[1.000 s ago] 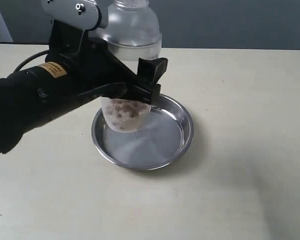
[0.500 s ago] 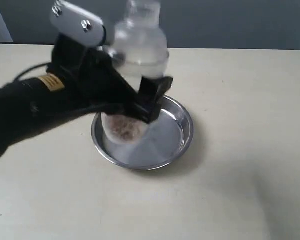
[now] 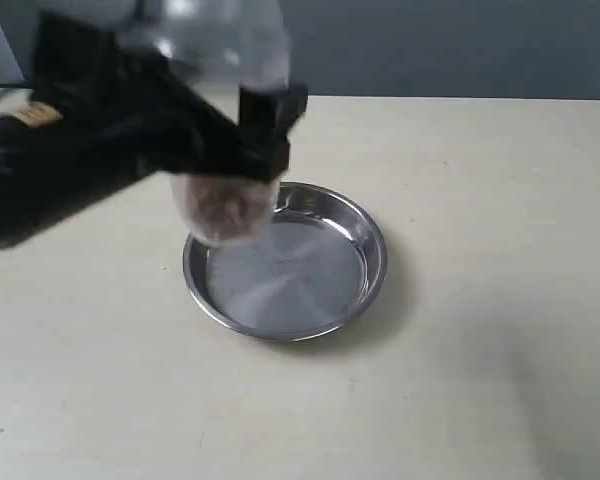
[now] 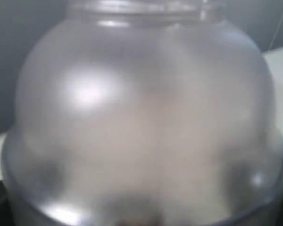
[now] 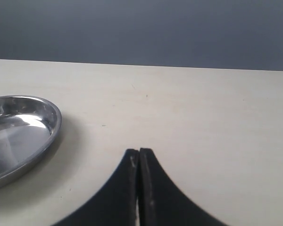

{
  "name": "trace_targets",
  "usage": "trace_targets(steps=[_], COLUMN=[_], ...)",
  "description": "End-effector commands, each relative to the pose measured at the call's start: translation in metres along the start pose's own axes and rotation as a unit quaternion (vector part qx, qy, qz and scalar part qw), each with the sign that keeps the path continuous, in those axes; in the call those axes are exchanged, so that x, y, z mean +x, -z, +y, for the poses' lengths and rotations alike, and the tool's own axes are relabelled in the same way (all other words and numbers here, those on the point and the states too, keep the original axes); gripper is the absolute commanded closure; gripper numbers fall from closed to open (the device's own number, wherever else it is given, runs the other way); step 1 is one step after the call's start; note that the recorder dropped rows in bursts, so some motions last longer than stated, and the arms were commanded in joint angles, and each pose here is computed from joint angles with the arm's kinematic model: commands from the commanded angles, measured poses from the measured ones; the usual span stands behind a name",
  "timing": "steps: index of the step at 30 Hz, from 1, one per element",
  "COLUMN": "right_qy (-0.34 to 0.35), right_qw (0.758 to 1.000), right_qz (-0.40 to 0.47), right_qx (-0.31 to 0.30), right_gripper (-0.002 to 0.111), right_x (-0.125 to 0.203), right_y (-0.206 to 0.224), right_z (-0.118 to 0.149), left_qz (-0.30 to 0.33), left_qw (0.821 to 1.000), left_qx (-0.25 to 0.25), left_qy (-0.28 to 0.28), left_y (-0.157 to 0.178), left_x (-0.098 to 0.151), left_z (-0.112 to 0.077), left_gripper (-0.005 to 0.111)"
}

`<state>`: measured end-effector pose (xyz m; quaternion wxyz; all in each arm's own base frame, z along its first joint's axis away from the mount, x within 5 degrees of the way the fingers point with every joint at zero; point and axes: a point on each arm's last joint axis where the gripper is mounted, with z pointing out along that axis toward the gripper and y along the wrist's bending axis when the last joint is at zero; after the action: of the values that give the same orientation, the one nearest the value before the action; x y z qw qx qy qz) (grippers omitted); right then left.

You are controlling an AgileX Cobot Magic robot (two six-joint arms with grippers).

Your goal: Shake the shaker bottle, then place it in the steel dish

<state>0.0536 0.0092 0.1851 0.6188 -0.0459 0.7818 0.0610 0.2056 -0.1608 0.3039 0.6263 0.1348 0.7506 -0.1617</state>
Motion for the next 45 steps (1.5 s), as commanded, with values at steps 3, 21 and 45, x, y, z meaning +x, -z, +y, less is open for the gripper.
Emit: trace_targets(steps=[3, 21, 45], right_qy=[0.002, 0.002, 0.002], right_qw=[1.0, 1.0, 1.0], right_qz=[-0.006, -0.006, -0.006], right_qx=[-0.001, -0.001, -0.001], right_gripper=[0.109, 0.109, 0.109], right_x=[-0.001, -0.001, -0.001], right_y=[0.0, 0.0, 0.0], right_z=[0.0, 0.0, 0.0], left_qz=[0.079, -0.023, -0.062], left_qw=[0.982, 0.993, 0.983], left_qx=[-0.165, -0.093, -0.142], left_qy=[0.053, 0.068, 0.098], left_y=[-0.011, 0.009, -0.034], left_x=[0.068, 0.027, 0.067], left_z=[0.038, 0.027, 0.028], left_gripper=[0.106, 0.106, 0.106])
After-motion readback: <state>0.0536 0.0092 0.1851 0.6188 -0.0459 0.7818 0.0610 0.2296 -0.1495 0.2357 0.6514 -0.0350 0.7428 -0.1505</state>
